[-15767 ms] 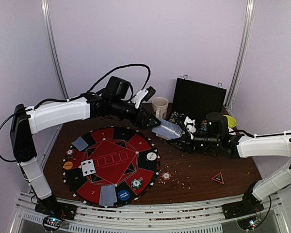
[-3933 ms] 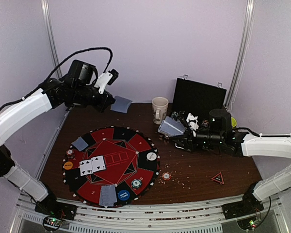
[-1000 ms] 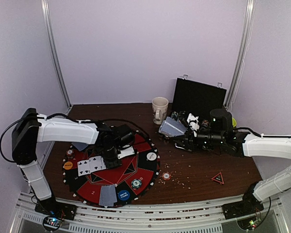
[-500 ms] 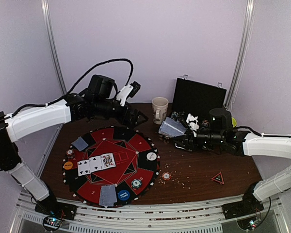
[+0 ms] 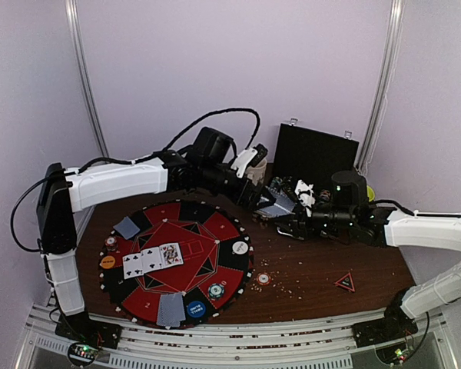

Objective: Distribute texas hold em gaming equipment
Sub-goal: Pick up the poker card from the face-down deck piles, then distribute the poker card in the community card area.

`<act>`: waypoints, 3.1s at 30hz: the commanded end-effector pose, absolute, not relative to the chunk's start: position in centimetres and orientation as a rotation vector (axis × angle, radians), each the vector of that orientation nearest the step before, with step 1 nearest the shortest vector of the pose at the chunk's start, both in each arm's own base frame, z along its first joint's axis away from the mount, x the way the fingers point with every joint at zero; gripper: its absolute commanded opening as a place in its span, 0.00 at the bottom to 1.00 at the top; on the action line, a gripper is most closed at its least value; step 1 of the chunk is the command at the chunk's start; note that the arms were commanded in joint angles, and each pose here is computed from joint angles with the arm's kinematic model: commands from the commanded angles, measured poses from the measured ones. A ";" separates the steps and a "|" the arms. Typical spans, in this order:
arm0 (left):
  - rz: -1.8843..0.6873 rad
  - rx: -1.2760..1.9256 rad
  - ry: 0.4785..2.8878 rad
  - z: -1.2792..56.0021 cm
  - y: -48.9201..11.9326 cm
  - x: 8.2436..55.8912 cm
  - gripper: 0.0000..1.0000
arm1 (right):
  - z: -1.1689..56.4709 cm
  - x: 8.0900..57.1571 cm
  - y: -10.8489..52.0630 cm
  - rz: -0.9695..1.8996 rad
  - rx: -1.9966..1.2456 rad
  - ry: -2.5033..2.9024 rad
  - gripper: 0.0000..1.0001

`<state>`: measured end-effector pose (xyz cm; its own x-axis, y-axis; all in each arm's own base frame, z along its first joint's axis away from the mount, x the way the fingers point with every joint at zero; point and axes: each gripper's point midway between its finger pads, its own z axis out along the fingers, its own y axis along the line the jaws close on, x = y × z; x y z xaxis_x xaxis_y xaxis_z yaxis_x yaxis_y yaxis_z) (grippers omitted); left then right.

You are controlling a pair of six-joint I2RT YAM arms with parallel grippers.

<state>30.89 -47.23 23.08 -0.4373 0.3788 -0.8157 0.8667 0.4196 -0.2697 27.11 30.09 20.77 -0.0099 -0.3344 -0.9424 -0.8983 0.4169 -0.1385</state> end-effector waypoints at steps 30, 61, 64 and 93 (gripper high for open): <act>-0.906 1.166 1.808 28.2 -44.1 29.9 0.40 | 22.4 27.5 30.5 0.645 -1.108 1.536 0.48; -0.909 1.284 1.704 31.0 -42.8 27.6 0.00 | 21.9 27.7 30.1 0.614 -1.103 1.547 0.48; -0.861 1.298 1.701 31.7 -41.5 27.3 0.00 | 21.8 27.8 30.0 0.610 -1.102 1.555 0.48; -0.129 1.896 2.291 8.0 -28.2 29.6 0.00 | 22.1 27.3 29.2 0.568 -1.107 1.544 0.48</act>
